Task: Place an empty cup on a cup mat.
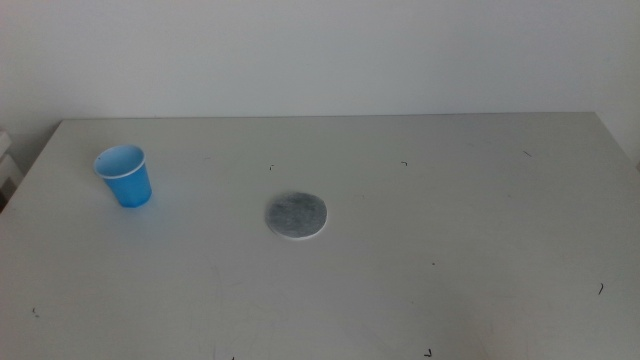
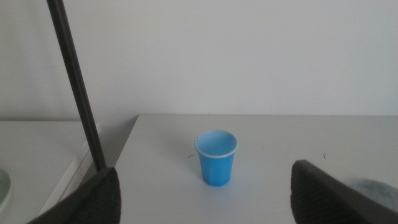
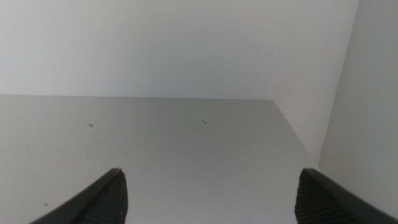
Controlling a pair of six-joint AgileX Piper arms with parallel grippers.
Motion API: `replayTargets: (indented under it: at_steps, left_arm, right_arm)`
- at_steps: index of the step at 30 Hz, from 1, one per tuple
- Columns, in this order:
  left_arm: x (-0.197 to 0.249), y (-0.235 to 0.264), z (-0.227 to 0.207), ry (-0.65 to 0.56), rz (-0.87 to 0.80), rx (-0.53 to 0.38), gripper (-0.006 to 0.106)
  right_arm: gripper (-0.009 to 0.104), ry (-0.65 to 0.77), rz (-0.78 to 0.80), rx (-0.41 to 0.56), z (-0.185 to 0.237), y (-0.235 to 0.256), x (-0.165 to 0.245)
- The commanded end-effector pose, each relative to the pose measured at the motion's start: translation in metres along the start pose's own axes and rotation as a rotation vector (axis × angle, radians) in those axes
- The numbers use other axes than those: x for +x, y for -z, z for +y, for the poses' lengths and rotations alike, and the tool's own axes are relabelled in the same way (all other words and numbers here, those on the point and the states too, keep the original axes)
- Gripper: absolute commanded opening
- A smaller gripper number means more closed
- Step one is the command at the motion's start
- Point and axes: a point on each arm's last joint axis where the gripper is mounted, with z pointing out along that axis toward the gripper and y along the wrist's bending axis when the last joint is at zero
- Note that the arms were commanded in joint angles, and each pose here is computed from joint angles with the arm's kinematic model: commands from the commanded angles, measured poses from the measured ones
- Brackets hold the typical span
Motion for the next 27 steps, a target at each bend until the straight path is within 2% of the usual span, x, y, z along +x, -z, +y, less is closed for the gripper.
replayTargets:
  at_steps: [1,5,15,22,27]
  left_arm:
    - [-0.036,-0.004,-0.002,0.022,-0.094,0.015,0.105]
    - [-0.076,-0.015,-0.003,0.023,-0.087,0.012,0.105]
    - [-0.158,-0.059,-0.003,0.013,0.112,-0.023,0.105]
    - [-0.194,-0.103,-0.002,-0.007,0.273,-0.063,0.105]
    - [-0.204,-0.142,-0.002,-0.016,0.402,-0.09,0.105]
  right_arm:
    - [0.094,0.019,-0.109,0.0,0.0,0.003,-0.011]
    - [0.094,0.019,-0.109,0.0,0.0,0.003,-0.011]
    - [0.094,0.019,-0.109,0.0,0.0,0.003,-0.011]
    - [0.094,0.019,-0.109,0.0,0.0,0.003,-0.011]
    - [0.094,0.019,-0.109,0.0,0.0,0.003,-0.011]
